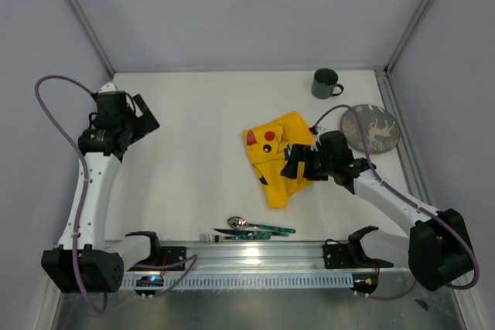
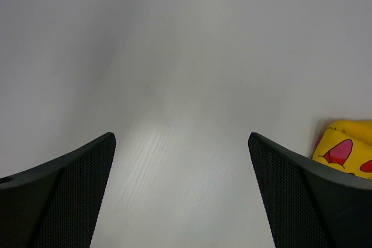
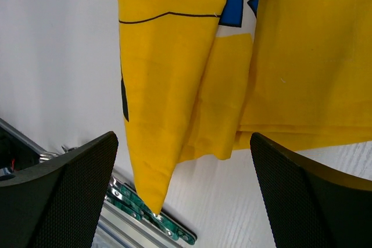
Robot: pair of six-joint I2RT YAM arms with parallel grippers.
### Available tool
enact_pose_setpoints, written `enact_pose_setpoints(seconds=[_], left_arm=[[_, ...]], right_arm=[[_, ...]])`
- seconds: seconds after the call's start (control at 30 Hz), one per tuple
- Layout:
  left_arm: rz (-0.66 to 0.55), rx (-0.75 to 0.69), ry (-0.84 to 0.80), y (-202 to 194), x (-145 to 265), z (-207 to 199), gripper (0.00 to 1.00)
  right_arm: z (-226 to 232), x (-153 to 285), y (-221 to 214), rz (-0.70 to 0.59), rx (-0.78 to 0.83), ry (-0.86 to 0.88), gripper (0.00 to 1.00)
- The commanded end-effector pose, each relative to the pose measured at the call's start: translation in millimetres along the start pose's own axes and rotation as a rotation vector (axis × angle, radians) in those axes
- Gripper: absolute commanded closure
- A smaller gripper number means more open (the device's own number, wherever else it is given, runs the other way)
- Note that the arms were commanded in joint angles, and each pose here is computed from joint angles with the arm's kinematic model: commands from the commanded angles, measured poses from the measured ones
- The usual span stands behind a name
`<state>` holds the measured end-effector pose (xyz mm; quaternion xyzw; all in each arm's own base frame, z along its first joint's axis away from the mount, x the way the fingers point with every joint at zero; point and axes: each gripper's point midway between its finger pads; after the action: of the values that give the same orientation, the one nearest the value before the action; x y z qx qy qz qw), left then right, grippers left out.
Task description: Set the dinner table for one person
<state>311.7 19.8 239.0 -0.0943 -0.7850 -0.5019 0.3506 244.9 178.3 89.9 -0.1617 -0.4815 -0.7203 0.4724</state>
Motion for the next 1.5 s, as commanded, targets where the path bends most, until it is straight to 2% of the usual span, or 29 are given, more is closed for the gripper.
enact_pose_setpoints(seconds=[0.0,0.37,0.83,0.9,1.03,1.1,1.3,1.47], left_arm=[[0.033,-0.004,-0.036,-7.3,-2.7,-6.4,0.01],[0.057,-0.007,-0.026,-10.9,-5.0,-5.7,0.01],[0.045,-0.001,0.000,-9.1,-5.0,-1.0,0.01],[0.046,-0.001,0.001,-9.5,-5.4,-1.2,0.01],[0.036,-0.008,0.024,-7.7,-7.2,2.7,0.01],[0.026,-0.017,0.035,-4.3,-6.1,4.9,0.01],[0.031,-0.033,0.033,-4.2,-9.2,3.6,0.01],[0.064,-0.024,0.014,-12.8,-19.2,-0.8,0.01]], right_arm=[[-2.8,-1.6,-6.7,-0.032,-0.038,0.001,0.01],[-6.9,-26.4,-6.4,-0.036,-0.060,0.014,0.01],[15.5,-47.2,13.2,-0.002,-0.006,0.062,0.05],[16.1,-49.3,14.1,-0.002,-0.001,0.065,0.09],[15.7,-60.3,7.7,0.052,-0.006,0.078,0.37],[20.5,-63.2,8.2,0.074,-0.008,0.097,0.40],[23.6,-59.8,5.7,0.106,0.004,0.073,0.29],[23.3,-41.5,9.5,0.101,0.004,0.029,0.25]])
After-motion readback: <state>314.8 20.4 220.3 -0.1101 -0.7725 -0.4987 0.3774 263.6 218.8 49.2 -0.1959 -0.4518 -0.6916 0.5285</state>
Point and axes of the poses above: each gripper's point midway between its finger pads, its own x axis back along the fingers, its own z axis along the line the jaws close on, y = z × x, and after that the axes turned 2 degrees about x, right-handed
